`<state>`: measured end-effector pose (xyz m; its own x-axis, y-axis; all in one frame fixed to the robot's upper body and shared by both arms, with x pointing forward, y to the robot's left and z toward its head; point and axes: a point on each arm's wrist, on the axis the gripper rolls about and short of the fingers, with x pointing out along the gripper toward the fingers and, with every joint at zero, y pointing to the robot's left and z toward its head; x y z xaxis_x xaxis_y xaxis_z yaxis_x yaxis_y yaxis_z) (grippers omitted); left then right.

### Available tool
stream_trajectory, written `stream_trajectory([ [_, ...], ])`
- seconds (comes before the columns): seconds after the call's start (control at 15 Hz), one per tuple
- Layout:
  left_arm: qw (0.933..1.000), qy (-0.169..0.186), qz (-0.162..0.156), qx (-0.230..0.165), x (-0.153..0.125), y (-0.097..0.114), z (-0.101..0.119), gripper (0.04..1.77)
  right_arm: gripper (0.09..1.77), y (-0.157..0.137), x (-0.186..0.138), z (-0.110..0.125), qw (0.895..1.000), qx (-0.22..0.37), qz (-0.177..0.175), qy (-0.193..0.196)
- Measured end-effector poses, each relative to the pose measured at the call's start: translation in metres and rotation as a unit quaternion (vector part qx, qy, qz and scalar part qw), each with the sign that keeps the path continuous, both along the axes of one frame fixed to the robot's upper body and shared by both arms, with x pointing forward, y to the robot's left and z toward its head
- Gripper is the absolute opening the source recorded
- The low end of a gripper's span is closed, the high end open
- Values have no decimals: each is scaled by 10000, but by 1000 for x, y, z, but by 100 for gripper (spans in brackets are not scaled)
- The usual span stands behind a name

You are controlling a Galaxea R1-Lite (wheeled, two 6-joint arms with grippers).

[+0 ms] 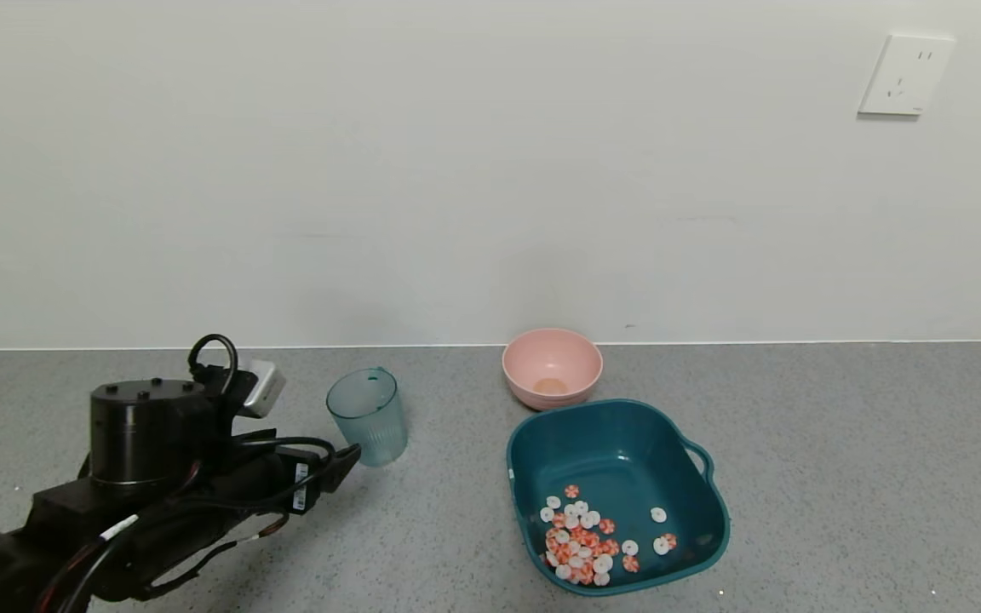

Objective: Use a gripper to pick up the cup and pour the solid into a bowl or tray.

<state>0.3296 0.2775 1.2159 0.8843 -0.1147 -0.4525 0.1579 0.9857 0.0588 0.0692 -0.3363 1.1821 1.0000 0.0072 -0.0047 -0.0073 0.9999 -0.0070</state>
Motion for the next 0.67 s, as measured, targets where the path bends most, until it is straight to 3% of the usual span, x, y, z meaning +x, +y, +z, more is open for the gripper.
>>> stream_trajectory([
  [0.47, 9996, -131, 212, 91, -67, 17, 8, 171, 171, 0, 0, 0, 10000, -1, 0, 2],
  [0.67, 9984, -272, 458, 197, -95, 25, 6, 171, 171, 0, 0, 0, 10000, -3, 1, 2],
])
